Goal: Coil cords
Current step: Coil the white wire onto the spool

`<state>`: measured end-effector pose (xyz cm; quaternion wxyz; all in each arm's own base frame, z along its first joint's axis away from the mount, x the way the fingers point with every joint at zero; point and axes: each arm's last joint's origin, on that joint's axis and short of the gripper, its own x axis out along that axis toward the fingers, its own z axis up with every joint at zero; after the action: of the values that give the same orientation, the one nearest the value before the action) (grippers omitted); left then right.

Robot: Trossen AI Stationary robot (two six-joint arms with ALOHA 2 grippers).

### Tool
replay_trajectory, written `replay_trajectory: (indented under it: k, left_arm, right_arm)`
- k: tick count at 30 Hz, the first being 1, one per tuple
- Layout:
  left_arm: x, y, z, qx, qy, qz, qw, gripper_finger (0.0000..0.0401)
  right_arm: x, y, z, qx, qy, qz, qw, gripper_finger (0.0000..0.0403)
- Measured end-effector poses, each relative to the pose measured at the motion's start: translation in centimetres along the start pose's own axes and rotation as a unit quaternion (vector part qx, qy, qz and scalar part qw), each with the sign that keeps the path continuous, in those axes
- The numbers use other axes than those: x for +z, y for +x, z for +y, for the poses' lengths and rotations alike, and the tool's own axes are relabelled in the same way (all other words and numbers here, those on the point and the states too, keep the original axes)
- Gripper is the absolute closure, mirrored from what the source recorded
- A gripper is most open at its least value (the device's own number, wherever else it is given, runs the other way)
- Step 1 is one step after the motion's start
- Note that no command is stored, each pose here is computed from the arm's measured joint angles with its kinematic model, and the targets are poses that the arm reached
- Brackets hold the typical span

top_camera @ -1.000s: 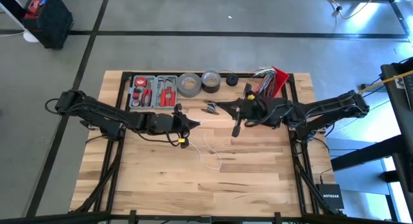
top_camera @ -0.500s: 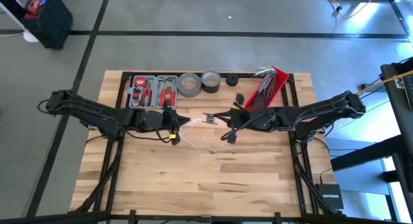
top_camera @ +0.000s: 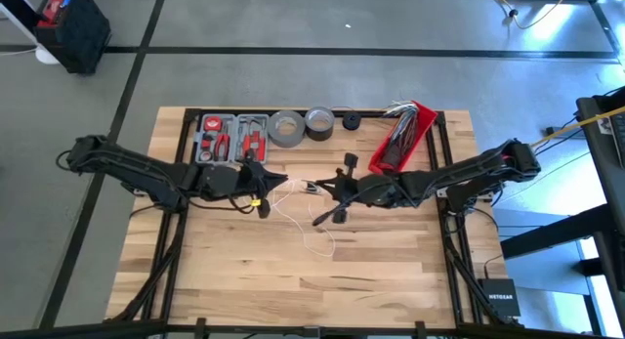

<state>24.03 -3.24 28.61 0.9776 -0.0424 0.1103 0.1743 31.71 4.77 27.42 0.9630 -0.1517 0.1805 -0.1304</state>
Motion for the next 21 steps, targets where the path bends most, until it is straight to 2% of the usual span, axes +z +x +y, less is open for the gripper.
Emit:
replay_trajectory:
  k: [9, 21]
  left_arm:
    - [0.4, -0.2, -1.8, -0.038, -0.016, -0.038, 0.998, 0.04]
    - [-0.7, 3.3, -3.6, -0.04, -0.009, -0.093, 0.995, 0.04]
  right_arm:
    - [-0.4, 1.5, -0.4, -0.042, 0.015, -0.005, 0.999, 0.0397]
    - [-0.2, 1.8, -0.3, -0.048, 0.03, -0.025, 0.998, 0.0397]
